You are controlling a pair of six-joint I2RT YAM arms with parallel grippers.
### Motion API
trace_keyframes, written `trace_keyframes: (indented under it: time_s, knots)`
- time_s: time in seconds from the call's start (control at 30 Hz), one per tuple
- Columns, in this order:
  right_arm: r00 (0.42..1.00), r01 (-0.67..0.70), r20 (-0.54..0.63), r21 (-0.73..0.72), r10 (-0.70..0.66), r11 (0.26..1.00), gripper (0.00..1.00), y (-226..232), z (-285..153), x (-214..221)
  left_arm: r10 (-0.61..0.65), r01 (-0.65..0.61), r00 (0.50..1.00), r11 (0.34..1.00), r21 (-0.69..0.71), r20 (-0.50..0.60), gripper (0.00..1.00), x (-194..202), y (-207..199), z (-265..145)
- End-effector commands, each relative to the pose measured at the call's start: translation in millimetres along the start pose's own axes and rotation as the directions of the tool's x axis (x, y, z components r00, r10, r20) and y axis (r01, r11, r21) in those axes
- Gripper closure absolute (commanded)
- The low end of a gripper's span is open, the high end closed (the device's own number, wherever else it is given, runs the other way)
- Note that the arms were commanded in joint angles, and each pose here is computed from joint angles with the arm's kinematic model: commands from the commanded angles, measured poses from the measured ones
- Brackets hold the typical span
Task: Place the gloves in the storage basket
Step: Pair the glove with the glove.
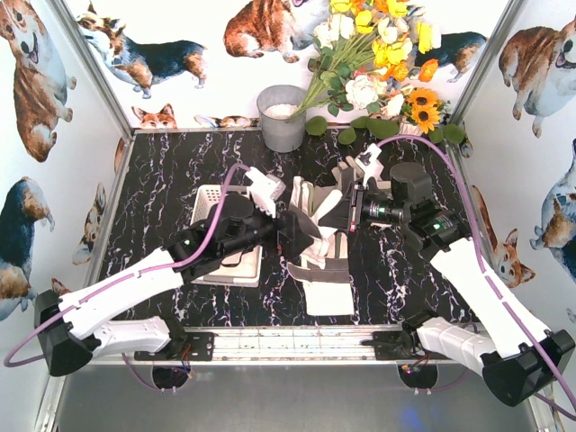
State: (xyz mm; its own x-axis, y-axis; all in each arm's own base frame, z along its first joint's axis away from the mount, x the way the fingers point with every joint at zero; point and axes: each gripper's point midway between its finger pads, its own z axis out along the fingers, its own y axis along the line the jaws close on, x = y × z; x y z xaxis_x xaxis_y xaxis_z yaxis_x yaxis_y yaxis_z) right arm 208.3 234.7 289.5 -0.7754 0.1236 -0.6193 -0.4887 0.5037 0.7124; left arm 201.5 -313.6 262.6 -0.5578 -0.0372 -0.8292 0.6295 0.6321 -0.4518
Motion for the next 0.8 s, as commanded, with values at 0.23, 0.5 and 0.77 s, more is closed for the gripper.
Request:
trace_keyframes:
  time_s: [0.23, 0.5, 0.77]
  knots:
    - [0.999, 0.031, 0.021, -0.124, -0.029, 0.992, 1.00, 33.2, -1.8, -18.5, 0.138, -0.131, 0.990, 0.982, 0.135, -0.039, 0.15, -3.2, -24.6, 20.5]
    - [0.996, -0.050, 0.078, 0.050, 0.046, 0.997, 1.00, 1.0, 6.1, -29.6, 0.118, -0.108, 0.991, 0.981, 0.159, -0.058, 0.32, 8.5, -27.1, 24.3]
    - [0.983, -0.119, 0.154, 0.092, 0.104, 0.989, 1.00, -12.0, 12.6, -40.5, 0.093, -0.084, 0.994, 0.988, 0.129, -0.061, 0.37, 19.3, -34.1, 51.4]
